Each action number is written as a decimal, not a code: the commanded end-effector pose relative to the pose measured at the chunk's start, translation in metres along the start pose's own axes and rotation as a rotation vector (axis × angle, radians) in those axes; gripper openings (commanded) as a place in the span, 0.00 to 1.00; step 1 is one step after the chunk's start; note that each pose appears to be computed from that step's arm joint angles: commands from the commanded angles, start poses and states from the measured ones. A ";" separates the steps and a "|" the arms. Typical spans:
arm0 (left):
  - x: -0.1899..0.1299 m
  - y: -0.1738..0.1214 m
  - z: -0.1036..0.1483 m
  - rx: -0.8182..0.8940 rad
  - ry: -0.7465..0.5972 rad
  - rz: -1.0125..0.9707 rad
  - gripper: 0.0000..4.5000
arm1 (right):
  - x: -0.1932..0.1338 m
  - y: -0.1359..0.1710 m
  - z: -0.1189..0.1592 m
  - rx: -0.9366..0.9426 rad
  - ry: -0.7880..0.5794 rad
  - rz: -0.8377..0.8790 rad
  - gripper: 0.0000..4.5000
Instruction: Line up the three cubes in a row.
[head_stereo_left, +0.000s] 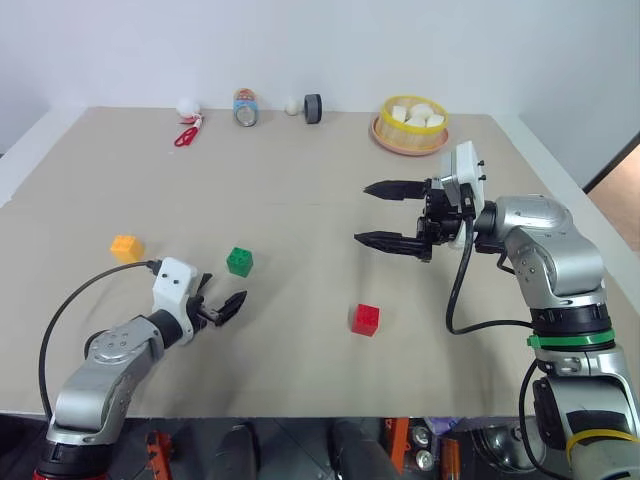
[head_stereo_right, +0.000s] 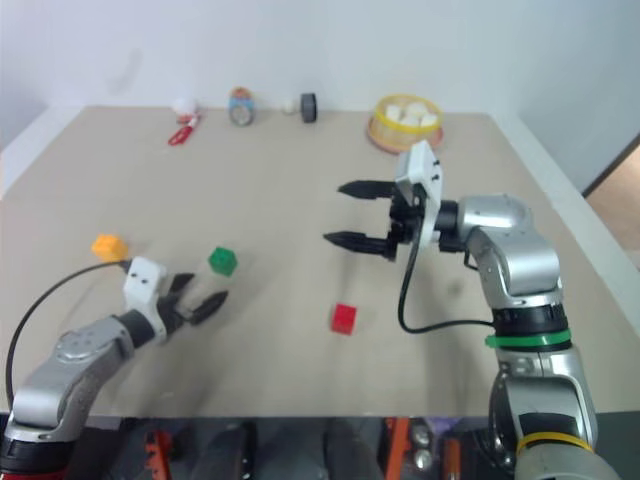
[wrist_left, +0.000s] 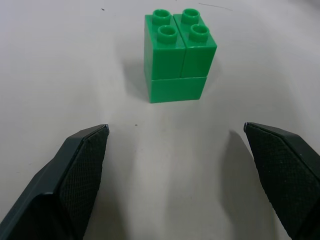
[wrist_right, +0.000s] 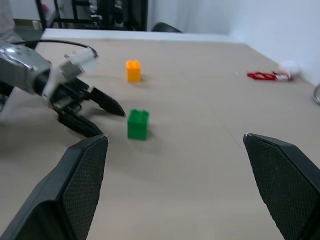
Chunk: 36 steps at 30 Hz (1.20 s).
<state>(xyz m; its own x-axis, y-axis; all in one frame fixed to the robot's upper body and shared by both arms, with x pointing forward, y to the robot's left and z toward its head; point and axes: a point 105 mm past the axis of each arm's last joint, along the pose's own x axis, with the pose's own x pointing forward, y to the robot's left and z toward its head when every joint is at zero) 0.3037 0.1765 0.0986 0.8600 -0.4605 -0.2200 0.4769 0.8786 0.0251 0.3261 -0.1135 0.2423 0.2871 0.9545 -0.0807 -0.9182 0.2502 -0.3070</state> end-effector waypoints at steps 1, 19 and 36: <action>0.006 0.002 -0.003 -0.008 0.015 0.022 1.00 | -0.001 0.004 0.008 -0.022 -0.026 -0.008 1.00; 0.052 0.011 0.009 0.010 0.018 0.092 0.94 | -0.004 0.006 0.002 -0.012 -0.014 -0.033 1.00; 0.063 0.009 0.026 0.017 -0.036 0.082 0.27 | 0.001 0.005 0.002 -0.022 -0.023 -0.020 1.00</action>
<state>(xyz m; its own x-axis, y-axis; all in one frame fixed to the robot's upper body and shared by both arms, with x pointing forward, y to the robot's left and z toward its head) 0.3644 0.1526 0.1057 0.9017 -0.3841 -0.1983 0.4004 0.9151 0.0478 0.3235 -0.1130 0.2309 0.3091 0.9482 -0.0731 -0.9173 0.2769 -0.2863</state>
